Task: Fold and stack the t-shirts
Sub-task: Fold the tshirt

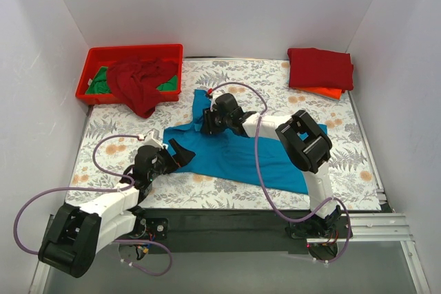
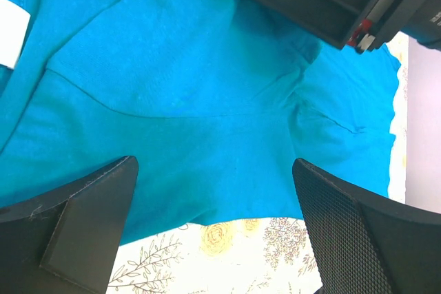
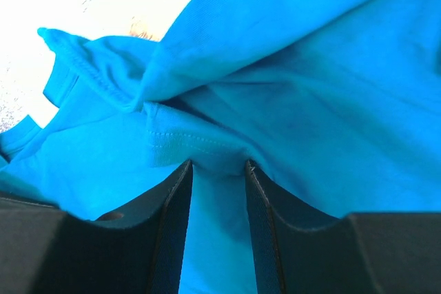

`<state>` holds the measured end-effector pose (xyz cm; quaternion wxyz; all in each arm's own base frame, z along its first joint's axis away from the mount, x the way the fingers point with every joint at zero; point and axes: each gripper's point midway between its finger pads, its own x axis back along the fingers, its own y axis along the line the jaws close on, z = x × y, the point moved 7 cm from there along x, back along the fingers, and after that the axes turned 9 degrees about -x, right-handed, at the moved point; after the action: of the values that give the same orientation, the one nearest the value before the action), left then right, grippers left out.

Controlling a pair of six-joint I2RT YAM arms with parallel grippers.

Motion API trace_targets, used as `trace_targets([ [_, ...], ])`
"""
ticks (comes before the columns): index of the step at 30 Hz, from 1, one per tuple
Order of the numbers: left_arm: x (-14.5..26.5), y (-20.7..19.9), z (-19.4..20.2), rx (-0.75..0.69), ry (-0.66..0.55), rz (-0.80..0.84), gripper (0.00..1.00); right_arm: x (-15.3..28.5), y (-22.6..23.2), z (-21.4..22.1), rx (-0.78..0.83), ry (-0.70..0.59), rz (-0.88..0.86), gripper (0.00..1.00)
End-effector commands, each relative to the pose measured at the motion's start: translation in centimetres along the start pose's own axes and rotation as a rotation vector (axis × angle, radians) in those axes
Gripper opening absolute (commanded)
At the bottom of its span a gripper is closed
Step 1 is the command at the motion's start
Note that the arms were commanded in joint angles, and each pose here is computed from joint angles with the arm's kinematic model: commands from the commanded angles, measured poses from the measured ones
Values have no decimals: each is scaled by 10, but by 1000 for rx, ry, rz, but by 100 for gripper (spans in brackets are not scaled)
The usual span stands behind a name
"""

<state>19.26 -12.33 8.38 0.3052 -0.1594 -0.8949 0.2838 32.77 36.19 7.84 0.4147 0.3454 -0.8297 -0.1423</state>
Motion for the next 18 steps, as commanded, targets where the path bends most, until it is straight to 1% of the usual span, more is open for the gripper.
trace_targets([
  [1,4,8,10,10,28,-46,95,16,9,-39,49,-122,-4,44],
  [9,6,7,12,8,29,-43,95,38,18,-59,72,-180,4,44],
  [15,9,3,10,-3,36,-32,95,72,24,-51,79,-192,-9,44],
  [16,10,1,9,-7,31,-31,95,82,29,-53,83,-209,-17,44],
  [18,12,-3,5,-9,11,-17,94,89,24,-42,81,-191,-10,44],
])
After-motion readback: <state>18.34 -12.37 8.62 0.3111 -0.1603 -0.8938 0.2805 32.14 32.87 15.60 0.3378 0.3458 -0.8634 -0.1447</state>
